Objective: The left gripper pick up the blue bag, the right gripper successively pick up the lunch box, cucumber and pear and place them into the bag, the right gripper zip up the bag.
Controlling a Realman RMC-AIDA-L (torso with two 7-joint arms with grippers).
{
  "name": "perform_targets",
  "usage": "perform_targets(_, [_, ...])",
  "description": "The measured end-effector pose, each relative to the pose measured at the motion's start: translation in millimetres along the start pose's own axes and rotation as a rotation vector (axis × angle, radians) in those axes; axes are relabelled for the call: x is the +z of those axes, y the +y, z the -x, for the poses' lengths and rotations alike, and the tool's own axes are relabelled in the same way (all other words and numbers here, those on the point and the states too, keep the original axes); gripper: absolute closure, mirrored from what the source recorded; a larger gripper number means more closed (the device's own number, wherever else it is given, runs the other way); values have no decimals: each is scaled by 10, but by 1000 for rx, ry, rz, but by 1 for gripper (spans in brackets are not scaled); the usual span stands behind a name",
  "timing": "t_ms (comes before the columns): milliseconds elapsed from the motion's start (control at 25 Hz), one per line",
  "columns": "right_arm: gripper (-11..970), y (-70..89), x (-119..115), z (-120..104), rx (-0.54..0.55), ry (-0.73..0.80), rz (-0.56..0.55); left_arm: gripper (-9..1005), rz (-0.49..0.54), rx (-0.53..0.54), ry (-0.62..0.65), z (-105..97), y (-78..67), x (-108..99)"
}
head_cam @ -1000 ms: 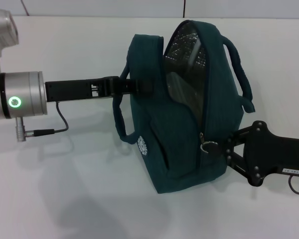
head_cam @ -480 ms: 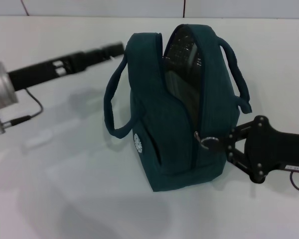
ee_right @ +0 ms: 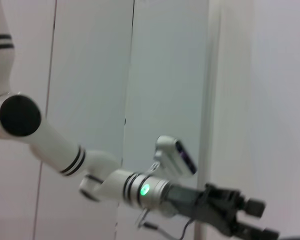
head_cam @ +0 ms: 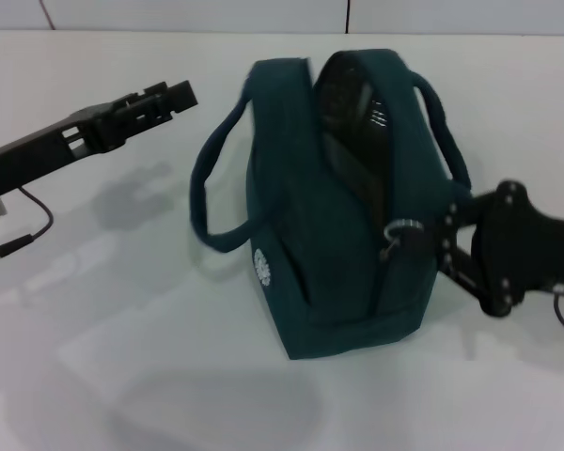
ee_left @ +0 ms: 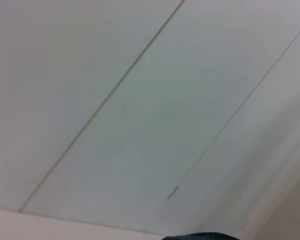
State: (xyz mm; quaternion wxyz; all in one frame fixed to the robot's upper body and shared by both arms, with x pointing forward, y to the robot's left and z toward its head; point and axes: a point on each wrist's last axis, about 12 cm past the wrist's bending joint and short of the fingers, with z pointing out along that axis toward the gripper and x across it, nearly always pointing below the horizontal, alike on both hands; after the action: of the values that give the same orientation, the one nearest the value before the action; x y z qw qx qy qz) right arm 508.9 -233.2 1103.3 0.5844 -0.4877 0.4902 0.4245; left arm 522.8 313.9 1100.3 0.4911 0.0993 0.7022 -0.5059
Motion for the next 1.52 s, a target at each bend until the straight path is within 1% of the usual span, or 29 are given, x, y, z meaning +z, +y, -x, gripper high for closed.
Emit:
perform_targets(80, [952,-60,45,38,-17,-14,-10,186,5,32,-19,-17,-3,-37])
perform_targets(200, [952,-201,165,81,-32,-24,-43,194,11,58,-36,-25,-4,-78])
perform_targets(240, [952,-224,188,84,-33,-25,-48,194,12,63,-38,-27,-3,-84])
perform_targets(280, [952,-290,256,102,-36,-28,-61,194,12,63,-38,-27,-3,-84])
perform_targets(360, [952,-363,354,129,-47,-28,-57,194,15,69,-38,-34,-2,-99])
perform_targets(440, [952,-435,452,168,-66,-27,-46,194,23,69,-38,-53,0,-138])
perform_targets(520, [953,-487,502,196,-77,-27,-52,193,27,67,-37,-79,-3,-188])
perform_targets(640, [953,-521,555,214,-83,-25,-49,193,16,66,-35,-124,-30,-263])
perform_targets(920, [953,-494,699,247,-110,-20,20,193,19,93,-31,-217,-81,-482])
perform_targets(1160, [952,-547,911,353,-143,-30,87,193,21,94,-33,-208,-83,-527])
perform_targets(1280, [952,-563,1007,402,-158,-42,97,193,30,91,-41,-210,-83,-569])
perform_targets(1520, [952,-594,1052,419,-174,-37,84,193,29,89,-51,-219,-98,-621])
